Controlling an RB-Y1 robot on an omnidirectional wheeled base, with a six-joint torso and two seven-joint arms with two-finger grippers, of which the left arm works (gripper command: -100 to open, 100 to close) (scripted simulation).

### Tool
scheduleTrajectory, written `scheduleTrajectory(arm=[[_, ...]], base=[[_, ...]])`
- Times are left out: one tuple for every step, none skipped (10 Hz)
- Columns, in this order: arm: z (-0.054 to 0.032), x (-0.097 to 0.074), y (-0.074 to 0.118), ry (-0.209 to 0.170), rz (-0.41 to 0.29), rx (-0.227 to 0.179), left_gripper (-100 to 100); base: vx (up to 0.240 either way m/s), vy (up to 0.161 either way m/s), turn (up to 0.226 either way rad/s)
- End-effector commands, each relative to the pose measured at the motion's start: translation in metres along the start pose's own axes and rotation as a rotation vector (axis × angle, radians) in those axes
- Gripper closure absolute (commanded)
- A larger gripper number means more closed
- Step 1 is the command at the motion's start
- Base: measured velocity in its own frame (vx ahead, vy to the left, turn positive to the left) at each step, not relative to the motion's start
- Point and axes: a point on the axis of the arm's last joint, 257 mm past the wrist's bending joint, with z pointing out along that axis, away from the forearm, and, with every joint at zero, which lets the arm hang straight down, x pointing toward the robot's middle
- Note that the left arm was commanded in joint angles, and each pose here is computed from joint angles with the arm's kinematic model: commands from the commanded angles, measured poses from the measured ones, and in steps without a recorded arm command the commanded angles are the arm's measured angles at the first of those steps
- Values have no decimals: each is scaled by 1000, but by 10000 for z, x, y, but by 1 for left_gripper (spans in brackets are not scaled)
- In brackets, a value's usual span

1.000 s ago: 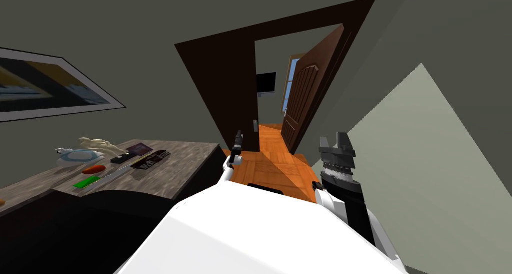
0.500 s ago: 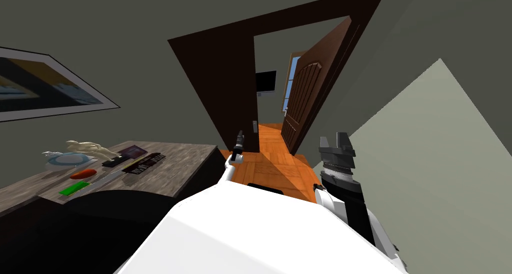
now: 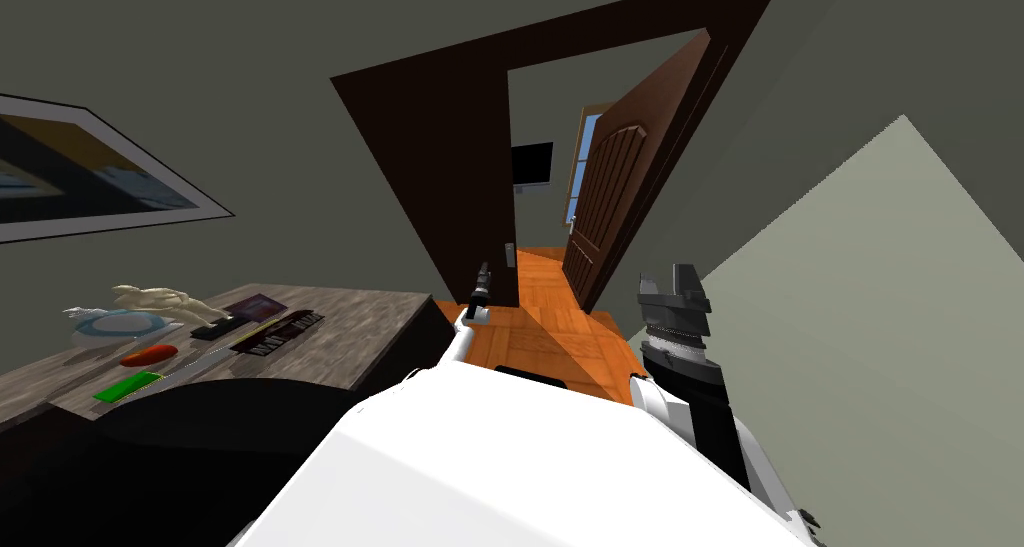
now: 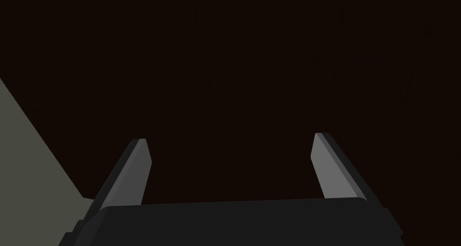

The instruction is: Push the door open

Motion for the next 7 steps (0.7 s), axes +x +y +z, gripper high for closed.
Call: scheduleTrajectory(arm=[[42, 33, 107, -1, -5, -28, -100], [66, 61, 174, -1, -8, -45, -100], [91, 90, 233, -1, -12, -60, -100], [84, 91, 252, -1, -12, -64, -100], [100, 123, 317, 0, -16, -81, -100], [114, 157, 381, 1, -20, -98, -100], [127, 192, 443, 2, -24, -114, -100]], base=[[82, 13, 5], [93, 12, 2], [100, 5, 2], [67, 0, 0], [52, 2, 4], [76, 7, 1], [95, 8, 2]])
